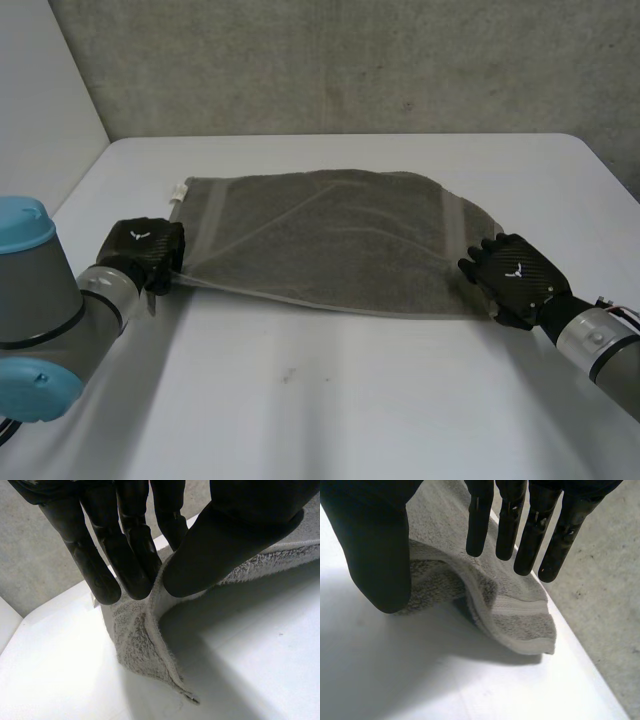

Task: Fold the towel.

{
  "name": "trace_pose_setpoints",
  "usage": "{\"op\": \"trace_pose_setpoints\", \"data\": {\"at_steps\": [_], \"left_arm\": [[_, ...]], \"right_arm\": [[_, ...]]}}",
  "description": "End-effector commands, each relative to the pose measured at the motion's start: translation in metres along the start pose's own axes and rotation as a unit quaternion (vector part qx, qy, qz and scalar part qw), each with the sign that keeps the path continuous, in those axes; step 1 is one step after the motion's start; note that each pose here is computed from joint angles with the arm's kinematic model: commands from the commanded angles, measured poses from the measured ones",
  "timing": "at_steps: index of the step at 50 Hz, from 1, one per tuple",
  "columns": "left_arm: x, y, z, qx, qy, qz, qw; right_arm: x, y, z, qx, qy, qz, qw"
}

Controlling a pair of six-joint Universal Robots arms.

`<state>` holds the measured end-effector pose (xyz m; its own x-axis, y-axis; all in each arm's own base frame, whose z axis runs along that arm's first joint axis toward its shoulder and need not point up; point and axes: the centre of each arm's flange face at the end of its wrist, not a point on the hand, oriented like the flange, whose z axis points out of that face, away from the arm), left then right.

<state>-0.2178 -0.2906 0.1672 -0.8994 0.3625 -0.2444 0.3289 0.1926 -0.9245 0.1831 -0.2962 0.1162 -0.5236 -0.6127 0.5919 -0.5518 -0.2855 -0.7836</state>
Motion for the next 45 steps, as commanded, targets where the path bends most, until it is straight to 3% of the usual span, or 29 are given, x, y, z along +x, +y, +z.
{"op": "trace_pose_setpoints", "data": {"at_steps": [1,14,18,20,23,26,28,32,34,39,45], "left_arm": [[0.0,0.0,0.0,0.0,0.001,-0.001,1.0],[0.0,0.002,0.0,-0.004,0.001,0.002,1.0],[0.001,0.001,-0.003,-0.009,0.004,0.008,1.0],[0.002,0.006,-0.01,-0.031,0.011,0.021,0.999],[-0.002,0.01,-0.026,-0.065,0.015,0.052,0.996],[-0.005,0.011,-0.033,-0.084,0.016,0.071,0.994],[-0.011,0.013,-0.052,-0.124,0.023,0.108,0.986],[-0.011,0.009,-0.07,-0.144,0.032,0.123,0.981],[-0.013,0.002,-0.088,-0.158,0.037,0.124,0.979],[-0.013,-0.009,-0.113,-0.167,0.047,0.123,0.977],[-0.013,-0.012,-0.119,-0.166,0.047,0.128,0.977]], "right_arm": [[0.002,0.001,0.002,0.005,0.01,-0.04,0.999],[0.006,-0.002,0.007,0.013,0.011,-0.032,0.999],[0.012,-0.003,0.007,0.002,0.013,0.043,0.999],[0.025,-0.012,0.005,-0.02,0.013,0.147,0.989],[0.041,-0.029,-0.004,-0.05,0.018,0.209,0.976],[0.056,-0.04,-0.014,-0.085,0.024,0.227,0.97],[0.062,-0.039,-0.022,-0.116,0.025,0.237,0.964],[0.075,-0.039,-0.04,-0.181,0.015,0.237,0.954],[0.075,-0.041,-0.058,-0.239,-0.027,0.219,0.945],[0.064,-0.057,-0.078,-0.276,-0.101,0.198,0.935],[0.059,-0.065,-0.083,-0.28,-0.121,0.186,0.934]]}}
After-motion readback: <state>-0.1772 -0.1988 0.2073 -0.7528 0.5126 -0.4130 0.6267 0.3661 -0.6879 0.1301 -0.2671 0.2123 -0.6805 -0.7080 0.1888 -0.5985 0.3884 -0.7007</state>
